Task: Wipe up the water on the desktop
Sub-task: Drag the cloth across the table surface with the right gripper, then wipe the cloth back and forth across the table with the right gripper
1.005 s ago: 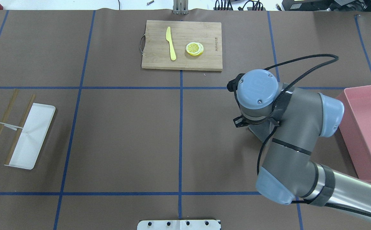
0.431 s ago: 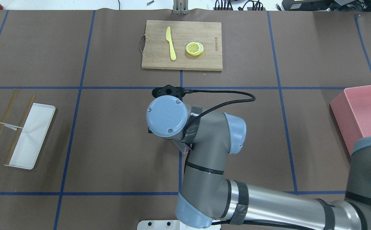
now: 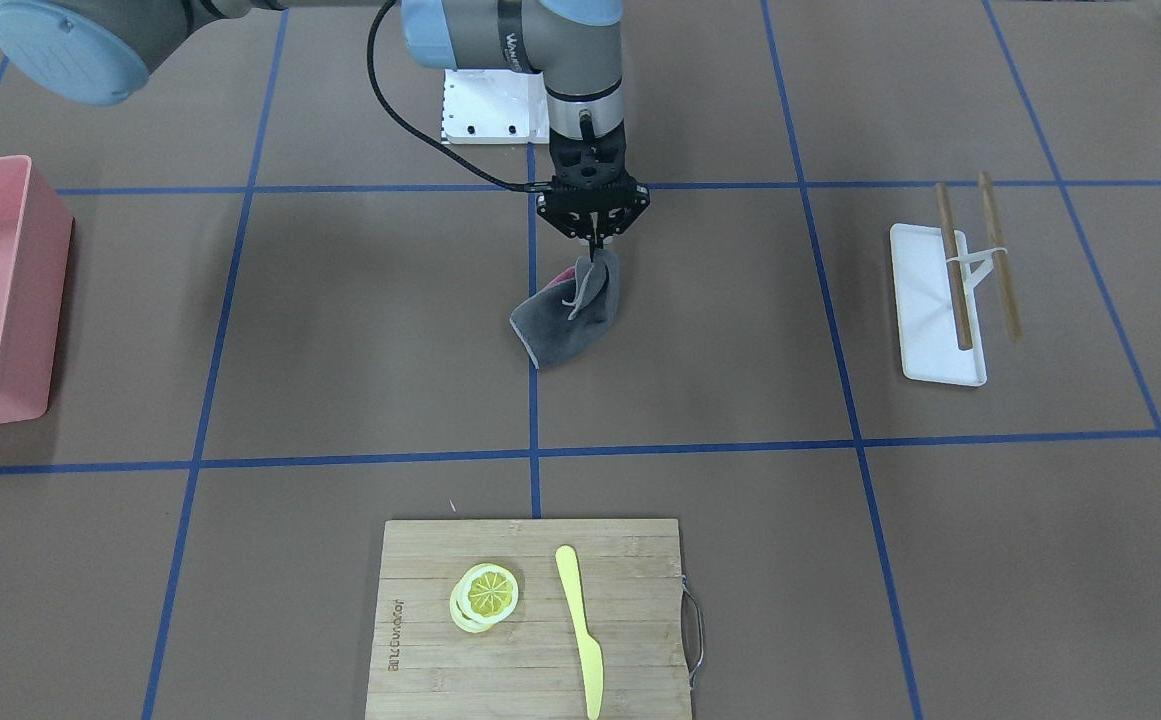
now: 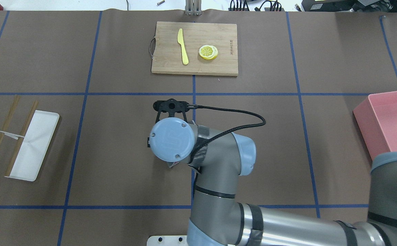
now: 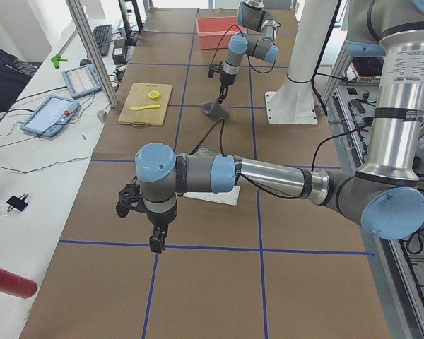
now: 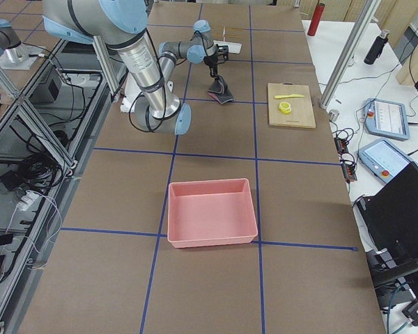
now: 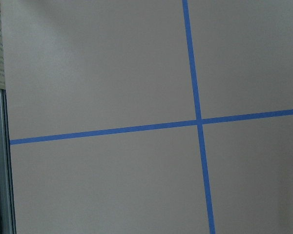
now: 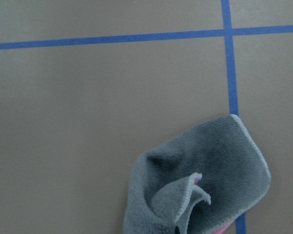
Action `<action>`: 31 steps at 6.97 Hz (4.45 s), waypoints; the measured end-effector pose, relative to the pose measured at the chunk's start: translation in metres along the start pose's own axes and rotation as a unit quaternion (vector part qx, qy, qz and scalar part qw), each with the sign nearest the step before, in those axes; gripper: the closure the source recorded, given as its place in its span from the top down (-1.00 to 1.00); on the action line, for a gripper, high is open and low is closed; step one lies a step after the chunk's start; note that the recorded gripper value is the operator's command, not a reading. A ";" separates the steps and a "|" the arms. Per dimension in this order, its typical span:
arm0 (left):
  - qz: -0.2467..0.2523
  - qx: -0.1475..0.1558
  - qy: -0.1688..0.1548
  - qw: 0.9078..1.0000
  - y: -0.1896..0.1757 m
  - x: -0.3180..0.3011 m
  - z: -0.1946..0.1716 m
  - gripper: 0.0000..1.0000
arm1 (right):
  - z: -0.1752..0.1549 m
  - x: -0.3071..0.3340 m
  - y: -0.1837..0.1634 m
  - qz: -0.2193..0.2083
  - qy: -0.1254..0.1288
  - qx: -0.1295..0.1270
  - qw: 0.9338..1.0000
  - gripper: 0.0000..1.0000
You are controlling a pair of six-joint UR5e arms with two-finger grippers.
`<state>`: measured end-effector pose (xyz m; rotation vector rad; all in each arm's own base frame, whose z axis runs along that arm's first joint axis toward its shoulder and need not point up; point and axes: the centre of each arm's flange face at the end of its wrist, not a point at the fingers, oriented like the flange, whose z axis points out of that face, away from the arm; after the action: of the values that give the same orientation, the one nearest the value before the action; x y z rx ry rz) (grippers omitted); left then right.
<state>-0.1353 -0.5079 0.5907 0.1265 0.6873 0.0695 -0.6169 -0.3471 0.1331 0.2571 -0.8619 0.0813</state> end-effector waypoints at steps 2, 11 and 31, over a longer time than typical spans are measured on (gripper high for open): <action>0.000 0.000 0.001 1.000 0.001 0.000 0.000 0.98 | -0.003 0.113 0.007 -0.074 0.043 -0.020 0.996 -1.00; -0.101 0.026 0.023 0.994 0.045 0.006 0.011 0.98 | -0.035 0.482 -0.029 -0.213 0.158 -0.070 0.961 -1.00; -0.097 0.031 0.030 0.994 0.041 0.013 0.008 0.98 | -0.099 0.402 0.011 -0.184 0.194 -0.094 0.959 -1.00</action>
<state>-0.1214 -0.4669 0.5940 0.1176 0.7582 -0.1346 -0.2844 -0.3239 0.3792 0.2102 -0.4177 -0.2888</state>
